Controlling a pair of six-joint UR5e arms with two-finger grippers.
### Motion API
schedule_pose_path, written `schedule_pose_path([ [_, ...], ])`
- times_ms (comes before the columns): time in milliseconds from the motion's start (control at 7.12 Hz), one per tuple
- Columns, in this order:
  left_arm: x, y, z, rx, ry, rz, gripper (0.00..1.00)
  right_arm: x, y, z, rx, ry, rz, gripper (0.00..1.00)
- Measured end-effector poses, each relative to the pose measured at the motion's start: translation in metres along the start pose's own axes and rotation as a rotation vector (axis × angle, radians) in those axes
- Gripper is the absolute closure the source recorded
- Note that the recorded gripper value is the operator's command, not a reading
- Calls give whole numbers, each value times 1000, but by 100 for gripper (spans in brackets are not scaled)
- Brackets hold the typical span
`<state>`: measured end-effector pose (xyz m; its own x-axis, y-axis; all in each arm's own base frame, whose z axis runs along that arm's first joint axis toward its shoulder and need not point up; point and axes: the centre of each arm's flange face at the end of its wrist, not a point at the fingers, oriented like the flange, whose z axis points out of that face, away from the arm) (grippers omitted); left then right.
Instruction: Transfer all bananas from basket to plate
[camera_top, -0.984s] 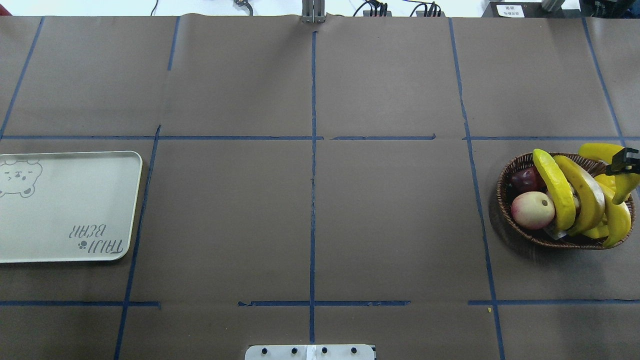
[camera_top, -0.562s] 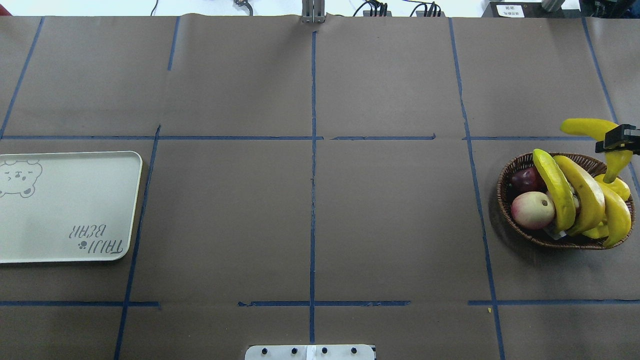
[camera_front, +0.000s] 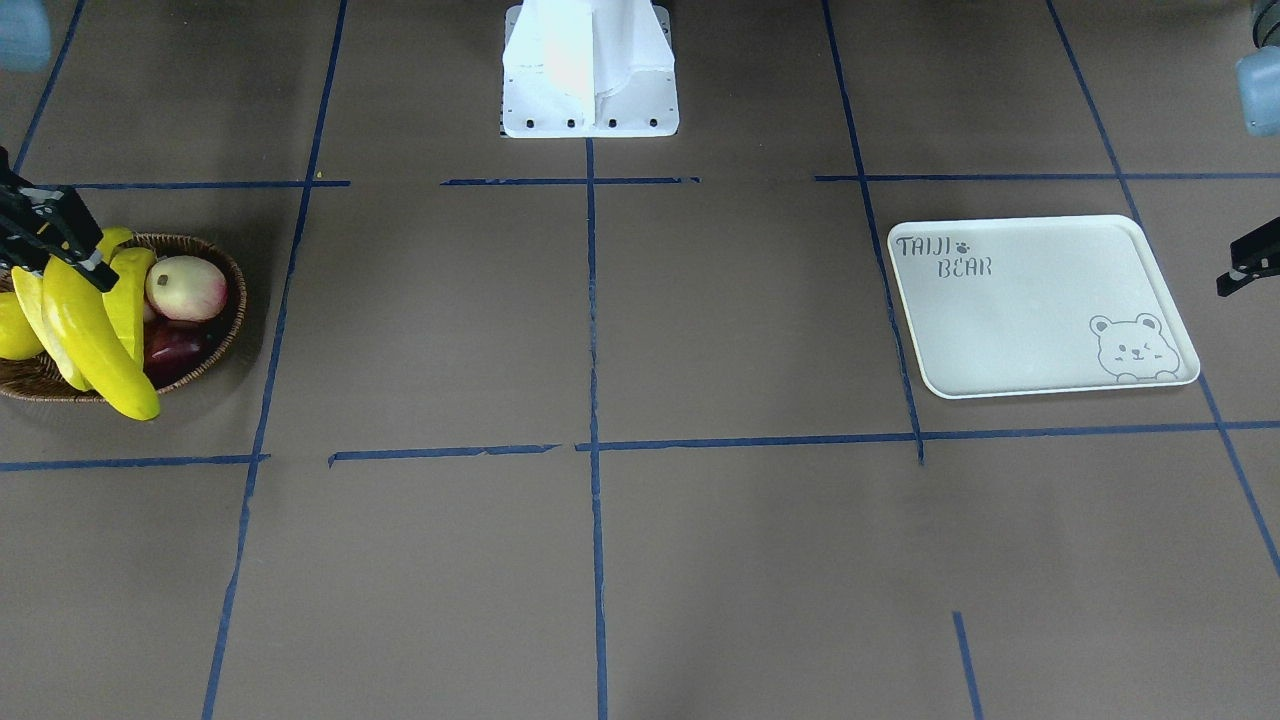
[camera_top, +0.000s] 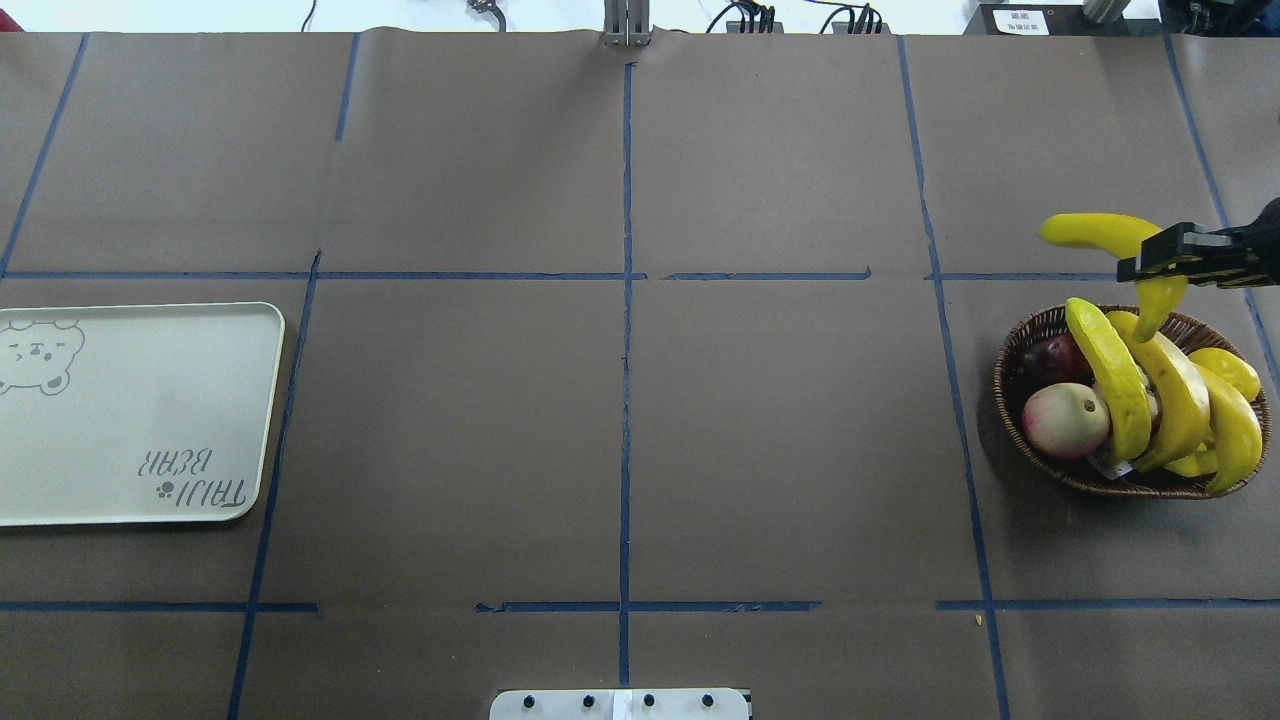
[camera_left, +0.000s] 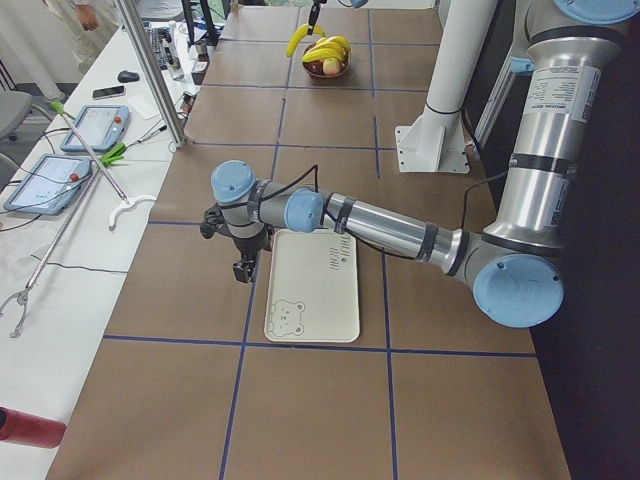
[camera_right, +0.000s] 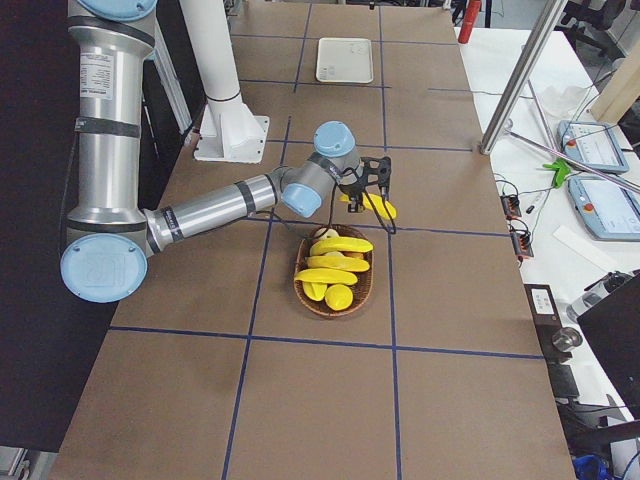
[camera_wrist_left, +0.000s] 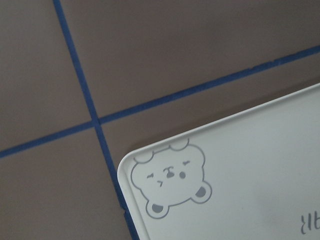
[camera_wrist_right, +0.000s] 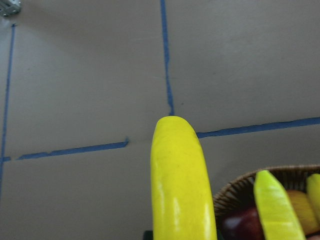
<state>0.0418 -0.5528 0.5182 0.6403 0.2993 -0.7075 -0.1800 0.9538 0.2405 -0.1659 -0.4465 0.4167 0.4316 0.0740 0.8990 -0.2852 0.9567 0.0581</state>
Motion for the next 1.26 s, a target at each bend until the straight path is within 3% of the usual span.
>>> schedule_pose_path([
  [422,37,-6,-9,77,62,44,0,-123,26,69,24,-143,111,100],
  [703,104,-8,5,47,143,1,0,-188,39,96,10,-220,143,100],
  [1265,236,-18,16,56,333,-387,0,-222,66,101,67,-383,159,100],
])
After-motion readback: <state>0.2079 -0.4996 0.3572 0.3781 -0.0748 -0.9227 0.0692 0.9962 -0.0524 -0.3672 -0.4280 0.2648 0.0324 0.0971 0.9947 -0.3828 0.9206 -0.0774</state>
